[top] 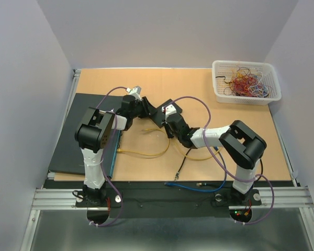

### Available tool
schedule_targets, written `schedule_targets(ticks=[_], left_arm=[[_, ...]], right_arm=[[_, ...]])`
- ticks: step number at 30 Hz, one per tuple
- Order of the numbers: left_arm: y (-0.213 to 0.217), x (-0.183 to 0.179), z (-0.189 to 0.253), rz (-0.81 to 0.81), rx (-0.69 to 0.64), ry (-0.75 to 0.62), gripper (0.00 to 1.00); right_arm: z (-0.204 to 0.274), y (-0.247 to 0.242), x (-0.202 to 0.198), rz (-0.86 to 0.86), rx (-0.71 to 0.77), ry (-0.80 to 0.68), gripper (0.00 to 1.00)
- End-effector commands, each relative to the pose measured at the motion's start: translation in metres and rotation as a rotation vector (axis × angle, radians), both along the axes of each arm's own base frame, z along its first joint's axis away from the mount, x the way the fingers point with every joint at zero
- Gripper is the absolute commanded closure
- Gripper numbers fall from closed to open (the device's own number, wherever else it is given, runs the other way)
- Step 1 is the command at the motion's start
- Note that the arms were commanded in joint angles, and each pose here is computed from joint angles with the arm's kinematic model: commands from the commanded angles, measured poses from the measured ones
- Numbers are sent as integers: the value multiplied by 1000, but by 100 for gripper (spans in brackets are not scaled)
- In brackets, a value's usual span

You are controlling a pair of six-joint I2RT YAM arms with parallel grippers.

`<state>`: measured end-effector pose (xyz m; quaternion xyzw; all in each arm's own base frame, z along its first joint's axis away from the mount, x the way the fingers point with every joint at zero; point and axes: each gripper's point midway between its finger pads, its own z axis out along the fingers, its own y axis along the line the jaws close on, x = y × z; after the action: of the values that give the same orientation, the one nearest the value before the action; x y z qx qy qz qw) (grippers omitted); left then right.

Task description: Insert the plug into the switch port

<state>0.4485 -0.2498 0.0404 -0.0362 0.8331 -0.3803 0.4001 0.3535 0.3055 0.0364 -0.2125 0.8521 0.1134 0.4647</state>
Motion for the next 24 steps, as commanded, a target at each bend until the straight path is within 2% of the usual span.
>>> schedule_targets(ticks=[1, 12, 18, 24], left_arm=[[-12, -23, -11, -63, 8, 49, 49], [-18, -34, -14, -129, 0, 40, 49], [-28, -54, -16, -273, -24, 17, 50], [-31, -63, -18, -326, -25, 9, 51]], right_arm=[[36, 29, 13, 45, 113, -136, 99], [28, 23, 11, 74, 106, -221, 100], [21, 26, 11, 124, 76, -248, 100], [21, 33, 7, 197, 66, -261, 99]])
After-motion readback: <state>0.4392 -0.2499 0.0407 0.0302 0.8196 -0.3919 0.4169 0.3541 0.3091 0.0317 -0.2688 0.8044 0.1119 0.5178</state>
